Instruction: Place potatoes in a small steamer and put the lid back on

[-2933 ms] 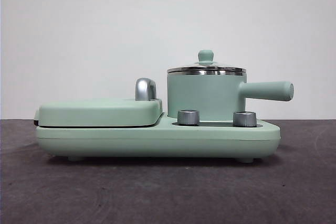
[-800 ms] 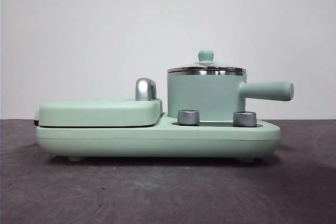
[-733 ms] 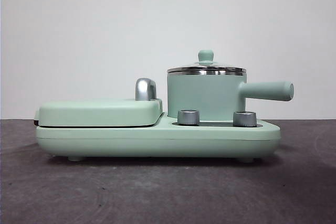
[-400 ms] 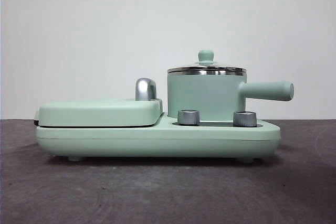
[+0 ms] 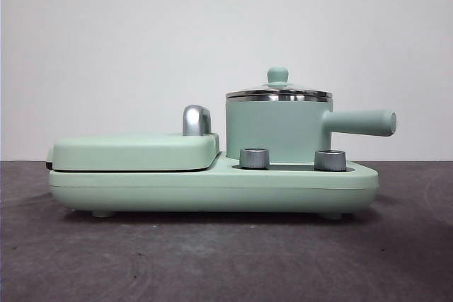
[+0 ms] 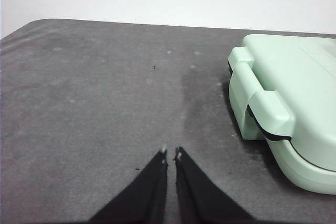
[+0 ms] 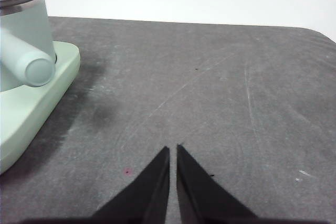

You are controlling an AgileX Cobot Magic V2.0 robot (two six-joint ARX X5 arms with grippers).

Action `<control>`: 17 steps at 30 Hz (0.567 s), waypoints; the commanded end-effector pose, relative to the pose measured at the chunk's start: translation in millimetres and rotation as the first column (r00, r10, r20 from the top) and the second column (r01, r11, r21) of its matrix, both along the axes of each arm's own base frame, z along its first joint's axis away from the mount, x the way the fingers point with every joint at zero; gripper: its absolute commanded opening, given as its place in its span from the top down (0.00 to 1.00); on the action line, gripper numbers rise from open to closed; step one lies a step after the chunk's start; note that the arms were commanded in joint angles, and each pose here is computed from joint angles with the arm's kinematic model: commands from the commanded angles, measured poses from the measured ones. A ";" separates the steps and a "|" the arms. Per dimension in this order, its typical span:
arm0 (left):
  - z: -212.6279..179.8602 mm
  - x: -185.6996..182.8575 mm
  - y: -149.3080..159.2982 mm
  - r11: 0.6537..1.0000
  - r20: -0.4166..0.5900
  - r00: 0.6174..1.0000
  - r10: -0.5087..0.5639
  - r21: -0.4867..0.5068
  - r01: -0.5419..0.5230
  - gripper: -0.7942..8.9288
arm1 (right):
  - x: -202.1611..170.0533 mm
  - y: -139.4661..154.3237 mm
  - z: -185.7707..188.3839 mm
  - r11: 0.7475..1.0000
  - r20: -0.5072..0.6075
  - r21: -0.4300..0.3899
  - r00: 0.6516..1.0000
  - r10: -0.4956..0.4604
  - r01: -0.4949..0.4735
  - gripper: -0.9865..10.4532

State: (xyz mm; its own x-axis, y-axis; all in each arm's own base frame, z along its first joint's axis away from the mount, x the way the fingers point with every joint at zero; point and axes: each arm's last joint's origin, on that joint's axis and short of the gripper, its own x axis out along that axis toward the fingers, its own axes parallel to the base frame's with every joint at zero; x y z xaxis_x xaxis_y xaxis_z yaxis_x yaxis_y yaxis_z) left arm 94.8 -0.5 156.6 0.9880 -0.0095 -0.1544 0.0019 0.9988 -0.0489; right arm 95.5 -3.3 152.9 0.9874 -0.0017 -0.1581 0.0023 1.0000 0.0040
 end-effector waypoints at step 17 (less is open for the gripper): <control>-6.9 0.8 0.0 1.000 -0.022 1.000 -0.003 -0.009 0.002 0.89 | 0.3 0.4 -2.7 1.000 -0.009 0.000 1.000 0.017 -0.017 0.90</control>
State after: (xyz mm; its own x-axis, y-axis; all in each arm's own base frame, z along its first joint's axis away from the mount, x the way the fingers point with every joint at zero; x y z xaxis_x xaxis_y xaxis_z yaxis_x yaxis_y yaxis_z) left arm 94.8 -0.5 156.6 0.9880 -0.0095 -0.1544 0.0019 0.9988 -0.0489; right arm 95.5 -2.9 152.9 0.9874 0.0120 -0.1579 -0.0112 0.9999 0.0062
